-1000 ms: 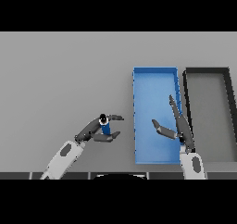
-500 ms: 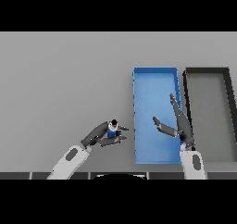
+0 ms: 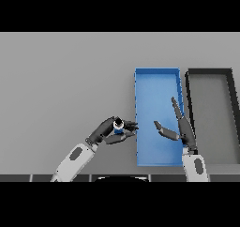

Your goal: Pick up the blue pipe and place it into the blue bin.

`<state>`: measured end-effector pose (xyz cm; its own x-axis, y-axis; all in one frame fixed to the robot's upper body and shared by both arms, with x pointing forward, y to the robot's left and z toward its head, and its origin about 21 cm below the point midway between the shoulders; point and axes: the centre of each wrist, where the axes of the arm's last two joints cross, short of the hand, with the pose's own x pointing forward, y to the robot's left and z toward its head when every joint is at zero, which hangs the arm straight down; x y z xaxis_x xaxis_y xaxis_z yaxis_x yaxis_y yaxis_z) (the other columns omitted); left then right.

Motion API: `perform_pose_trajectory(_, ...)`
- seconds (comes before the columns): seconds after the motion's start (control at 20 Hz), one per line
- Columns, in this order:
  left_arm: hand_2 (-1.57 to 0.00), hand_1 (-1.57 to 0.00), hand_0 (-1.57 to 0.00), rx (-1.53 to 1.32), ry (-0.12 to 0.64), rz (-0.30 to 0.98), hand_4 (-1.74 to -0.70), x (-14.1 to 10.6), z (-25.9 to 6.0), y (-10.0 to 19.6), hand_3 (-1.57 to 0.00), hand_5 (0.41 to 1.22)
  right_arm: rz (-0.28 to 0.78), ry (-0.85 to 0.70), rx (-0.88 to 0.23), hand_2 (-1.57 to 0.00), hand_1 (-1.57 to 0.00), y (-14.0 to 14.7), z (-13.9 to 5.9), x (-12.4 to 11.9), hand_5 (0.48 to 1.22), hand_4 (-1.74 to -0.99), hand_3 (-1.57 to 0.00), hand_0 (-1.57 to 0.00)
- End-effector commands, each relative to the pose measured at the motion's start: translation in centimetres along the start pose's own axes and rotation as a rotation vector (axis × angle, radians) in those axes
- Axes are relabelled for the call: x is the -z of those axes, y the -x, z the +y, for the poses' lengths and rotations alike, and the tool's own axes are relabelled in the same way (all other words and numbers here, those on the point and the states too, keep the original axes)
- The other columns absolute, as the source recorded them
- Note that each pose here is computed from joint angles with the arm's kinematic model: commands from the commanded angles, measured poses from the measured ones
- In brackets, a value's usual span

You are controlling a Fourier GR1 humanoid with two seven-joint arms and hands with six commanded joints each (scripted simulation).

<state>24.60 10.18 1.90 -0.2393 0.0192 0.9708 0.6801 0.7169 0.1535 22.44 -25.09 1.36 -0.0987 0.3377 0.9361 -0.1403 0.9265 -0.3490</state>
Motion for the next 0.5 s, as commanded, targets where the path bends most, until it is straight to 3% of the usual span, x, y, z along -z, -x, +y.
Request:
perform_pose_trajectory(0.0,-1.56,-1.56,-1.55,0.002,0.010,-0.016,-1.47,0.0,-0.2,-0.4,-1.56,1.216,-0.010,0.004,0.000,0.00,0.00,0.0,-0.1,-0.2,0.559,-1.135,0.00,0.00)
perform_pose_trajectory(0.45,-1.57,-1.57,-1.57,0.013,0.067,0.009,-1.47,1.2,0.0,-2.3,-1.57,1.220,-0.031,0.011,-0.029,0.00,0.00,0.1,-0.3,0.0,0.578,-1.122,0.00,0.00)
